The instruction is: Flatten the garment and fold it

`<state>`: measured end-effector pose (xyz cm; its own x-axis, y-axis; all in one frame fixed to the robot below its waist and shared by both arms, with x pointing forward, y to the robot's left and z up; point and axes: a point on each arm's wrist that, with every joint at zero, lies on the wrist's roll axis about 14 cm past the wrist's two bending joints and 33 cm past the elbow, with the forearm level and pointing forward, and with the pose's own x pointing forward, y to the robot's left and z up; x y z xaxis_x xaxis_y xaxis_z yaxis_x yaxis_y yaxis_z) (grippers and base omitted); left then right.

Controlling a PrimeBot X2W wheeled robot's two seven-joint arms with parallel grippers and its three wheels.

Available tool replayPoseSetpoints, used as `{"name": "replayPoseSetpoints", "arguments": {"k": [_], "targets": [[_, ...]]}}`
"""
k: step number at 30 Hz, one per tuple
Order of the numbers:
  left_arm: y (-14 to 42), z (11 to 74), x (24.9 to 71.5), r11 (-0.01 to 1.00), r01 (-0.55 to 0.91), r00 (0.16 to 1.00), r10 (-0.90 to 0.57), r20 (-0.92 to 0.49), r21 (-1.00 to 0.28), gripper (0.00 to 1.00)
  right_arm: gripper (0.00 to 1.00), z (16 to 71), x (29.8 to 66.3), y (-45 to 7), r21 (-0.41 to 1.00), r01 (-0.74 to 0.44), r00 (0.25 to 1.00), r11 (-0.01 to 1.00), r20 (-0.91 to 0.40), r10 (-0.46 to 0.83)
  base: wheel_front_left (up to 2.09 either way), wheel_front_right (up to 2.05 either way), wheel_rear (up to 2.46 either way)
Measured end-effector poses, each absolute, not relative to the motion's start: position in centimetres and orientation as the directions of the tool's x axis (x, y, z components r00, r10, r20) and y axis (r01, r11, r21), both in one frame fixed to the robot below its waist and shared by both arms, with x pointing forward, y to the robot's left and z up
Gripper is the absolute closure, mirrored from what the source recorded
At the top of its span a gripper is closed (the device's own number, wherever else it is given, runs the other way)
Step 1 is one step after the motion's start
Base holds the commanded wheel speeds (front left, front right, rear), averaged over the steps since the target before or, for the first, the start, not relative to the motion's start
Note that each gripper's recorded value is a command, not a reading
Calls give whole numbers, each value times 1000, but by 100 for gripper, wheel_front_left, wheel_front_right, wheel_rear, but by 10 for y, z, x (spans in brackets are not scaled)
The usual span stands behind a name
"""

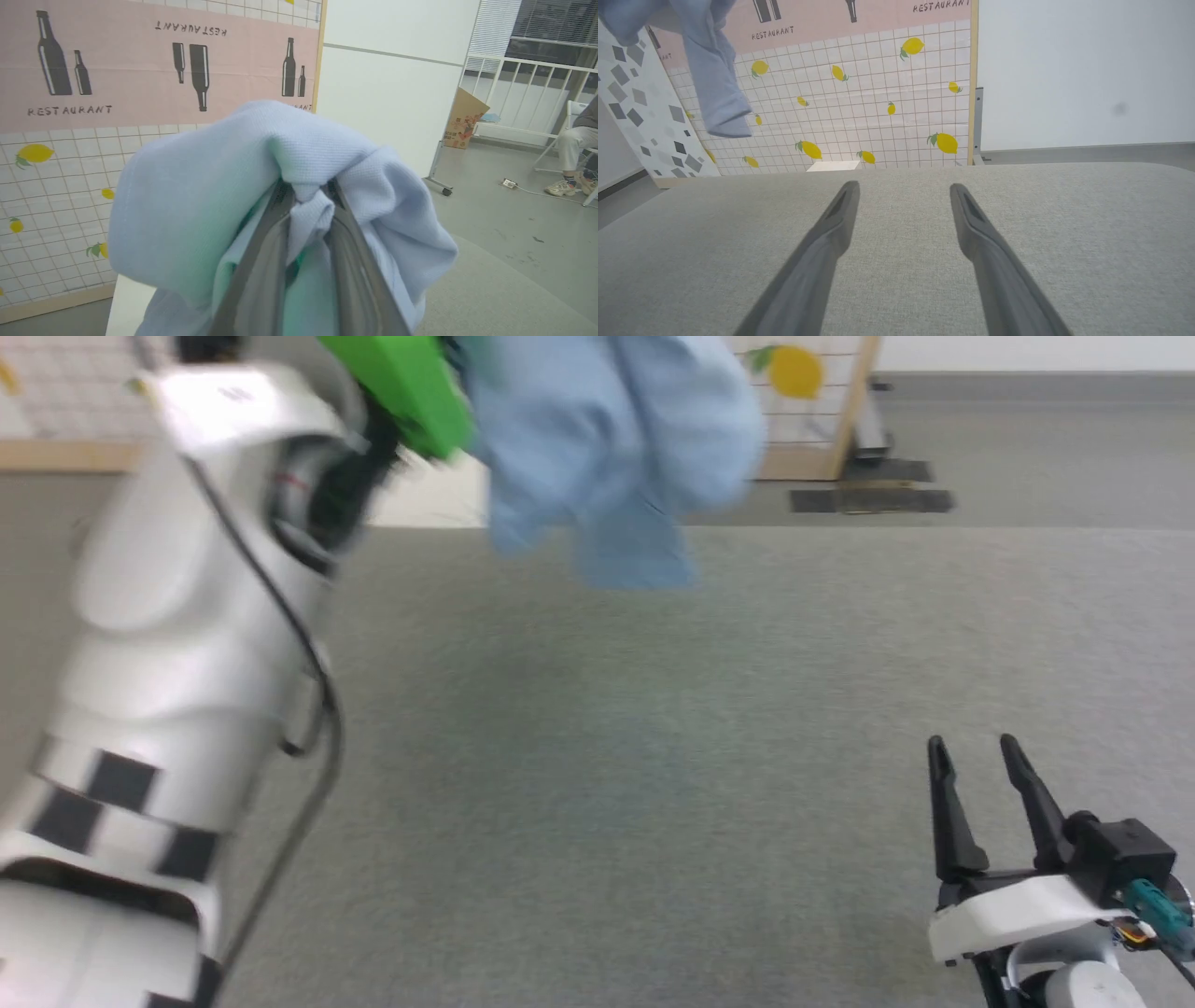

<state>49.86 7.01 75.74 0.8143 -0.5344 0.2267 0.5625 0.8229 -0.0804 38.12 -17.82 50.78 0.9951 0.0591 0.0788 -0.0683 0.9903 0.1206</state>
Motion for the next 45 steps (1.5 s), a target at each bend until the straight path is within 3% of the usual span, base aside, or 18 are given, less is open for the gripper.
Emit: {"name": "replayPoseSetpoints", "arguments": {"k": [4, 10, 13, 18, 21, 24, 25, 26, 30, 37, 42, 45], "targets": [[17, 718, 490, 749, 652, 758, -639, 135, -116, 100, 0, 509, 367, -202, 116, 2, 997, 993, 81, -12, 0, 0, 0], [-27, 599, 475, 702, 691, 670, -711, -215, -169, 100, 0, 505, 351, -229, 112, 85, 993, 990, 69, -94, 0, 0, 0], [-35, 532, 456, 686, 705, 582, -704, -407, -178, 100, 0, 497, 344, -236, 112, 114, 992, 987, 41, -119, 0, 0, 0], [-28, 430, 406, 669, 705, 365, -627, -688, -236, 100, 0, 488, 341, -245, 109, 146, 989, 983, 11, -148, 0, 0, 0], [-22, 402, 383, 667, 688, 259, -595, -761, -287, 100, 0, 484, 340, -248, 106, 159, 987, 982, -1, -160, 0, 0, 0], [-20, 400, 377, 671, 664, 215, -594, -775, -330, 100, 0, 483, 342, -247, 105, 154, 988, 982, -5, -155, 0, 0, 0], [-19, 401, 378, 674, 659, 220, -597, -771, -334, 92, 0, 483, 343, -246, 106, 151, 988, 983, -5, -151, 0, 0, 0], [-19, 405, 379, 678, 648, 228, -609, -760, -348, 4, 0, 483, 345, -244, 107, 144, 989, 984, -4, -145, 0, 0, 0], [-17, 430, 391, 698, 574, 310, -670, -675, -428, 0, 0, 485, 348, -236, 113, 120, 993, 986, 5, -121, 0, 0, 0], [0, 525, 434, 669, 508, 573, -733, -367, -543, 0, 0, 489, 352, -221, 122, 68, 997, 990, 23, -72, 0, 0, 0], [69, 594, 470, 756, 445, 824, -555, -111, -480, 0, 0, 496, 356, -211, 127, 34, 998, 991, 47, -40, 0, 0, 0], [115, 616, 478, 826, 375, 911, -413, 1, -420, 0, 0, 501, 357, -207, 128, 21, 998, 992, 63, -30, 0, 0, 0]]}}
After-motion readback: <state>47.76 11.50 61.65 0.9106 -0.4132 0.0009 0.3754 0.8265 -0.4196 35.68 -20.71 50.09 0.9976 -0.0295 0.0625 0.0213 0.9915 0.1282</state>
